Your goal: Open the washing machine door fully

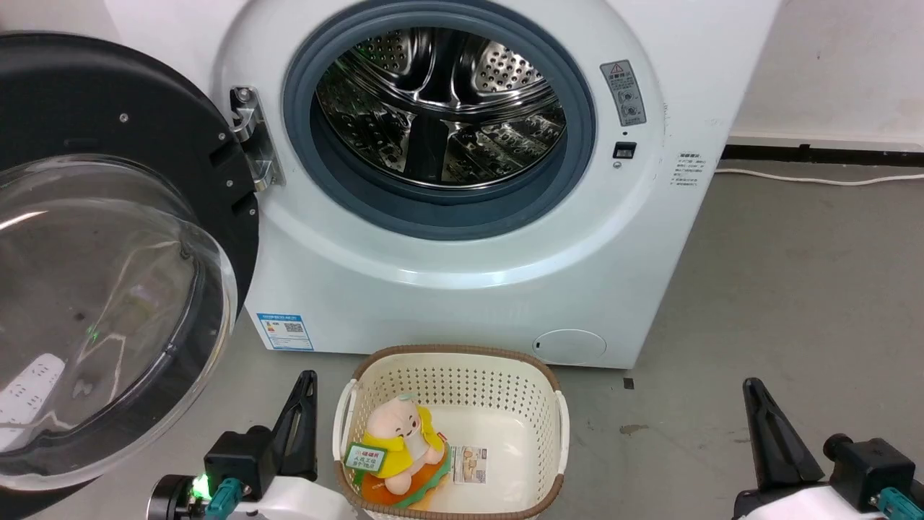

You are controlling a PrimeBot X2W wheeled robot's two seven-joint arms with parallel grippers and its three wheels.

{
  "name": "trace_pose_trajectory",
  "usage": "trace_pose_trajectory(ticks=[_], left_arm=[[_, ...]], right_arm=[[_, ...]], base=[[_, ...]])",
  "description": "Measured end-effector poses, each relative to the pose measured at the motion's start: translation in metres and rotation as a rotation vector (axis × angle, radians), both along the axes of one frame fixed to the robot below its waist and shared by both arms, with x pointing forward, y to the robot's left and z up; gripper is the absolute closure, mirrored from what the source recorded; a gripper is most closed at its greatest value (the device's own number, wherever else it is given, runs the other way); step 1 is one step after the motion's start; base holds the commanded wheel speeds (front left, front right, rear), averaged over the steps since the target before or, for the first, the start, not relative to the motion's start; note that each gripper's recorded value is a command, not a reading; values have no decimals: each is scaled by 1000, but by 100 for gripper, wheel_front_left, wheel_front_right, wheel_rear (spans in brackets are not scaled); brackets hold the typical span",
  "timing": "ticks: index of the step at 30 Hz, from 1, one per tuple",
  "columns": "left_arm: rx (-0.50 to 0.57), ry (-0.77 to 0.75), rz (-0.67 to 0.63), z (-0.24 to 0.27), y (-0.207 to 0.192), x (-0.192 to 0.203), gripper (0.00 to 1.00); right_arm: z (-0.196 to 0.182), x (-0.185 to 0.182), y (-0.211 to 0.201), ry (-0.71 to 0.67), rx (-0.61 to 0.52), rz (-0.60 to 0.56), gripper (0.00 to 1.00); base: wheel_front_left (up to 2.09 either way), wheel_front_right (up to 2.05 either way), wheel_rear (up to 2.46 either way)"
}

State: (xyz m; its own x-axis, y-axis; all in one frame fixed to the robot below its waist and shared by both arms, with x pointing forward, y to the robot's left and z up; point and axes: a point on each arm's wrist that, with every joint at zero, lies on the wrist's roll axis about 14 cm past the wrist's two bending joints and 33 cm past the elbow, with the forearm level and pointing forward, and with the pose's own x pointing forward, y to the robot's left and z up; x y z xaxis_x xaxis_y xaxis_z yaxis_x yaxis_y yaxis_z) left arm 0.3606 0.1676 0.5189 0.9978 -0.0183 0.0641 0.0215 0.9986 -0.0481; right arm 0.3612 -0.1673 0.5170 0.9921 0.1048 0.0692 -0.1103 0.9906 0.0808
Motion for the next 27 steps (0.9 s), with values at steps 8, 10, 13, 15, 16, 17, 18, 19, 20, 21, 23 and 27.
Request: trace_pose_trajectory(ticks=[8, 10, 13, 15, 16, 17, 18, 19, 20, 21, 23, 27], left_arm=[[10, 9, 2, 0, 0, 1, 100], [12, 10, 3, 0, 1, 1, 100], [16, 13, 0, 0, 0, 2, 100], [17, 14, -2, 1, 0, 2, 100], [17, 17, -1, 0, 0, 2, 100], [18, 17, 0, 1, 1, 2, 100], [20, 16, 1, 1, 1, 2, 100], [22, 18, 2, 1, 1, 3, 100], [23, 20, 4, 1, 2, 3, 100], [24, 20, 5, 1, 2, 3, 100], [26, 22, 7, 1, 3, 3, 100], [30, 24, 4, 1, 3, 4, 100]], right_arm=[[-2, 0, 1, 15, -14, 4, 100], [-2, 0, 1, 17, -17, 4, 100], [-2, 0, 2, 21, -23, 6, 100], [-2, 0, 2, 25, -25, 7, 100], [-2, 0, 2, 26, -26, 7, 100], [-3, 0, 2, 27, -31, 8, 100], [-3, 0, 2, 27, -35, 8, 100], [-3, -1, 2, 31, -36, 9, 100], [-3, -1, 2, 34, -38, 9, 100], [-3, -1, 2, 34, -41, 9, 100], [-4, -1, 2, 36, -43, 10, 100], [0, 2, 3, 30, -45, 11, 100]], base=[[0, 0, 0], [0, 0, 0], [0, 0, 0], [0, 0, 0], [0, 0, 0], [0, 0, 0], [0, 0, 0], [0, 0, 0], [0, 0, 0], [0, 0, 0], [0, 0, 0], [0, 0, 0]])
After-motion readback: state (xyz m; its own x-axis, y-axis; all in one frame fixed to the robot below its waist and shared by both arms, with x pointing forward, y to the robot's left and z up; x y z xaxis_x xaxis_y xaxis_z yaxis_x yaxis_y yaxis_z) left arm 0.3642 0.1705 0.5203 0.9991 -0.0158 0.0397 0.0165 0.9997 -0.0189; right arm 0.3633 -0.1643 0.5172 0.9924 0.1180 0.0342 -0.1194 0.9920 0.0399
